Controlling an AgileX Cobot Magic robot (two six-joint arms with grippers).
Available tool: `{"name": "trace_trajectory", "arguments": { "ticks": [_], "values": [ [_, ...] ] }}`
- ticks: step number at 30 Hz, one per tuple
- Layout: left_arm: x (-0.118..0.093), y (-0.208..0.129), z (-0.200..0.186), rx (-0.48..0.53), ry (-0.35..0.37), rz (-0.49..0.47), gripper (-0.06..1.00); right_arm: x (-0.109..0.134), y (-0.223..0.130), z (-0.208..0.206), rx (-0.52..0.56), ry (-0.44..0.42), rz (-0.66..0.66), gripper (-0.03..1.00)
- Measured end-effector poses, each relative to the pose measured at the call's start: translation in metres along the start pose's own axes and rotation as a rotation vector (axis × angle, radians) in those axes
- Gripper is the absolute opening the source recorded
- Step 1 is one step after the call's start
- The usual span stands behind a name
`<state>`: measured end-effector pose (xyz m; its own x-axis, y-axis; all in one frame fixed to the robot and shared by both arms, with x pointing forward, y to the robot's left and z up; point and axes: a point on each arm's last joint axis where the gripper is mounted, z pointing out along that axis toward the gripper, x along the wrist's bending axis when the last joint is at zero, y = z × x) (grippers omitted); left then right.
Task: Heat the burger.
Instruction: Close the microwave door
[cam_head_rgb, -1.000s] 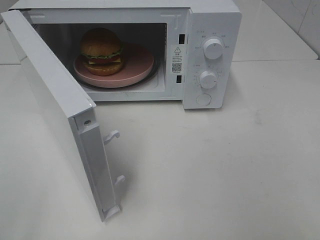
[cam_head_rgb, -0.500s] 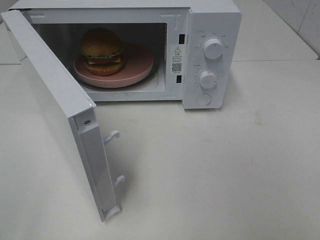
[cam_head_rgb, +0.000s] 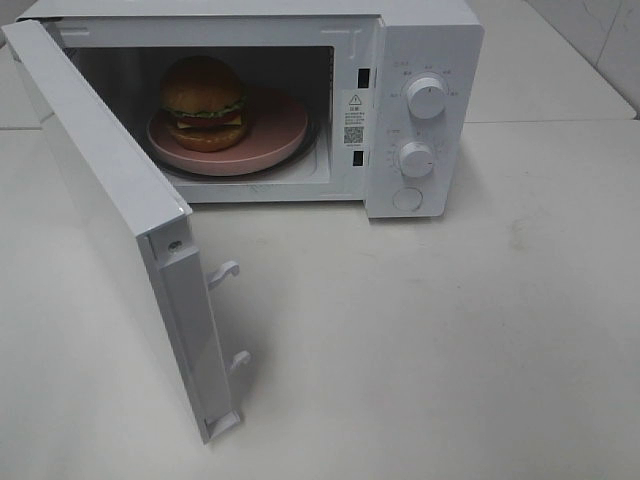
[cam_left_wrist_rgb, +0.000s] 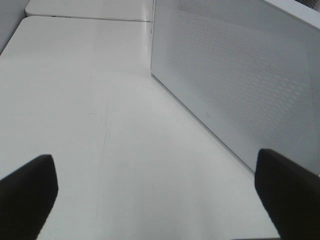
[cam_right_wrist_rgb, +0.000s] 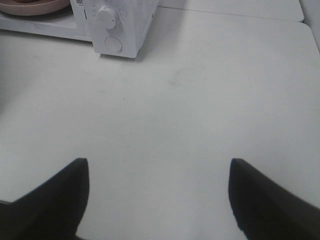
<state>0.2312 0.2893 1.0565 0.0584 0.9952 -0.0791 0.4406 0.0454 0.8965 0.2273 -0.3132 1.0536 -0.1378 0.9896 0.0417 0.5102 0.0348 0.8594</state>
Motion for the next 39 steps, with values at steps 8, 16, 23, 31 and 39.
{"name": "trace_trajectory", "arguments": {
  "ticks": [8,16,23,31,39],
  "values": [
    [0.0,0.0,0.0,0.0,0.0,0.0,0.99,0.0017,-0.001,0.0074,-0.024,-0.025,0.019,0.75],
    [0.0,0.0,0.0,0.0,0.0,0.0,0.99,0.0018,-0.0007,0.0074,-0.028,-0.029,0.021,0.75],
    [0.0,0.0,0.0,0.0,0.0,0.0,0.99,0.0018,-0.0006,0.0074,-0.029,-0.029,0.021,0.75],
    [0.0,0.0,0.0,0.0,0.0,0.0,0.99,0.0018,-0.0006,0.0074,-0.029,-0.029,0.021,0.75],
    [0.0,0.0,0.0,0.0,0.0,0.0,0.99,0.0018,-0.0006,0.0074,-0.029,-0.029,0.021,0.75]
  ]
}}
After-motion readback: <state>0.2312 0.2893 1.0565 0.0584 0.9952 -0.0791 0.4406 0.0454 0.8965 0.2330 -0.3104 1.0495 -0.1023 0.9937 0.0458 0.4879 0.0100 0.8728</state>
